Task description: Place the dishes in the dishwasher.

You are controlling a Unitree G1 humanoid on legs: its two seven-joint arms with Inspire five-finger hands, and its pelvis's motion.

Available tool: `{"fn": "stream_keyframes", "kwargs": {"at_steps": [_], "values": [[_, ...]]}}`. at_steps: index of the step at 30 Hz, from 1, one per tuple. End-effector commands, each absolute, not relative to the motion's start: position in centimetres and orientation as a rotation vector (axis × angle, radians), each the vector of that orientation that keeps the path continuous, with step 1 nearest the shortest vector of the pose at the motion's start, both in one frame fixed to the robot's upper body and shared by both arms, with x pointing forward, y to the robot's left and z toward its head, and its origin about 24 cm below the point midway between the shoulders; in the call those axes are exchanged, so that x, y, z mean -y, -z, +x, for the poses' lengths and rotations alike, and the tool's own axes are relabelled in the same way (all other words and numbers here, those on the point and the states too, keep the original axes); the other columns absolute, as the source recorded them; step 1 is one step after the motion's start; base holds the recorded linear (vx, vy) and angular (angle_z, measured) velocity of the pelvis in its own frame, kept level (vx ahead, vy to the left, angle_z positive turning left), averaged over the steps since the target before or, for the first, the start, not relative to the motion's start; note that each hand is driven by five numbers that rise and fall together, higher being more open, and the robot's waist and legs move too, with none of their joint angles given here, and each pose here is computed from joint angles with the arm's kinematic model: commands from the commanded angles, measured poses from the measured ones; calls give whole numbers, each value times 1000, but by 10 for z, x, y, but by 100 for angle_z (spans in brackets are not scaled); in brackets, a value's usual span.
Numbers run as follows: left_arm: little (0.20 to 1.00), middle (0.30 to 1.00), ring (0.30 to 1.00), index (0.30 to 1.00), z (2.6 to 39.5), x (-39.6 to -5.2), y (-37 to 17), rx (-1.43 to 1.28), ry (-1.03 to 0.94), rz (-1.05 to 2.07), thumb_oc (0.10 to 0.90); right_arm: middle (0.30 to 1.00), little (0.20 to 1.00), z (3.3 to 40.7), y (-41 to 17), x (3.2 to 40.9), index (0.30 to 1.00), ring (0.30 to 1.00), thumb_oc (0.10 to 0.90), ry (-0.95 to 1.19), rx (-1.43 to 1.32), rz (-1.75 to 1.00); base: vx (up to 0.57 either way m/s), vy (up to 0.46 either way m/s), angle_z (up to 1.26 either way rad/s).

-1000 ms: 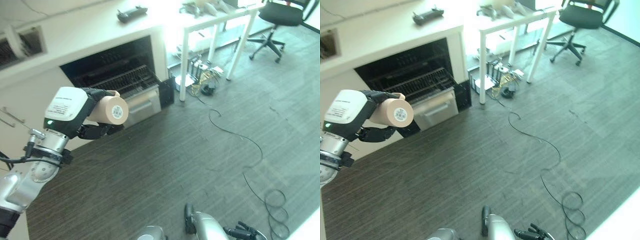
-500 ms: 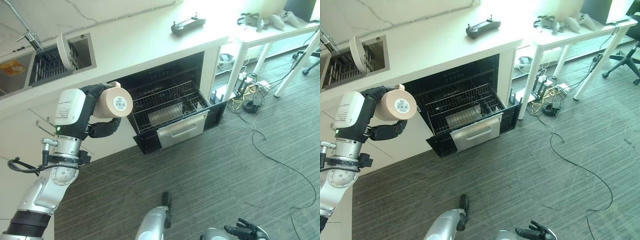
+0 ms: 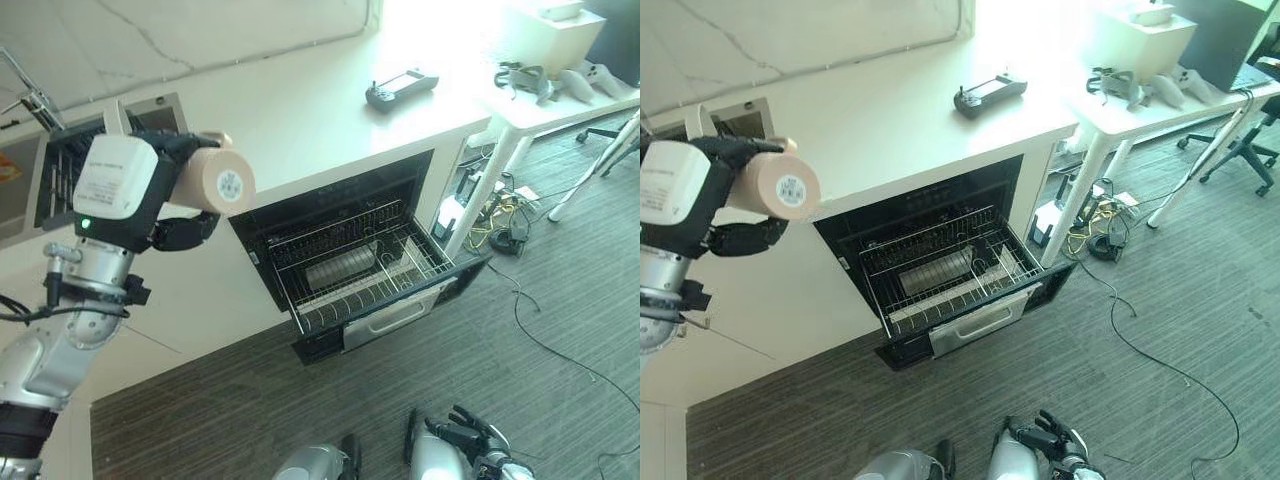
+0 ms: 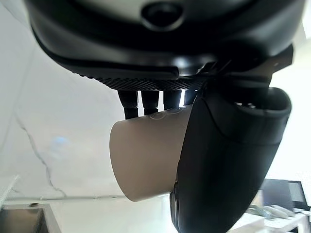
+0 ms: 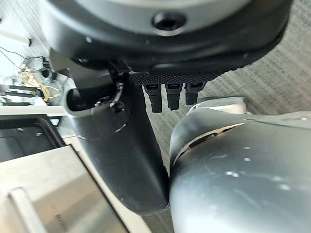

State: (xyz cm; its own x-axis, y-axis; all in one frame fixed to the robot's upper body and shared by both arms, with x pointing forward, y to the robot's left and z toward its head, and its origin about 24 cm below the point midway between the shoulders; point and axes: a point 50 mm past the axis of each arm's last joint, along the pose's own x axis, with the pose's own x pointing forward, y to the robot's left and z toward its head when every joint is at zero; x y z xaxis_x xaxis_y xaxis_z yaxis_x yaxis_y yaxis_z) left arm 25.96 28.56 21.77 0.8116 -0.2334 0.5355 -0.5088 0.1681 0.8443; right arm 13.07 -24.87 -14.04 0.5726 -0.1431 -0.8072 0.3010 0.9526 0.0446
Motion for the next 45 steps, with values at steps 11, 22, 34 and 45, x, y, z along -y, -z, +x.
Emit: {"fn": "stream_keyframes", "kwargs": {"at_steps": [11, 22, 34, 45], "values": [[300, 300, 300, 300, 240, -283, -296, 885, -382, 1265, 400, 900, 900, 134, 119, 294, 900, 900, 800, 228, -855, -18, 116, -629, 55], [300, 300, 300, 300, 245, -251, -262, 933, -234, 1181, 400, 900, 900, 118, 138, 273, 900, 900, 800, 261, -976, 27, 57, 37, 42], [300, 300, 300, 300, 255, -253, -278, 900, -277, 1226, 400, 900, 900, 130, 133, 269, 900, 900, 800, 198, -906, 24, 148, -224, 12], [300, 300, 300, 300, 255, -254, -289, 937, -275, 1149, 400, 900, 900, 101, 134, 293, 900, 900, 800, 262, -988, 2, 190, -451, 53]]}}
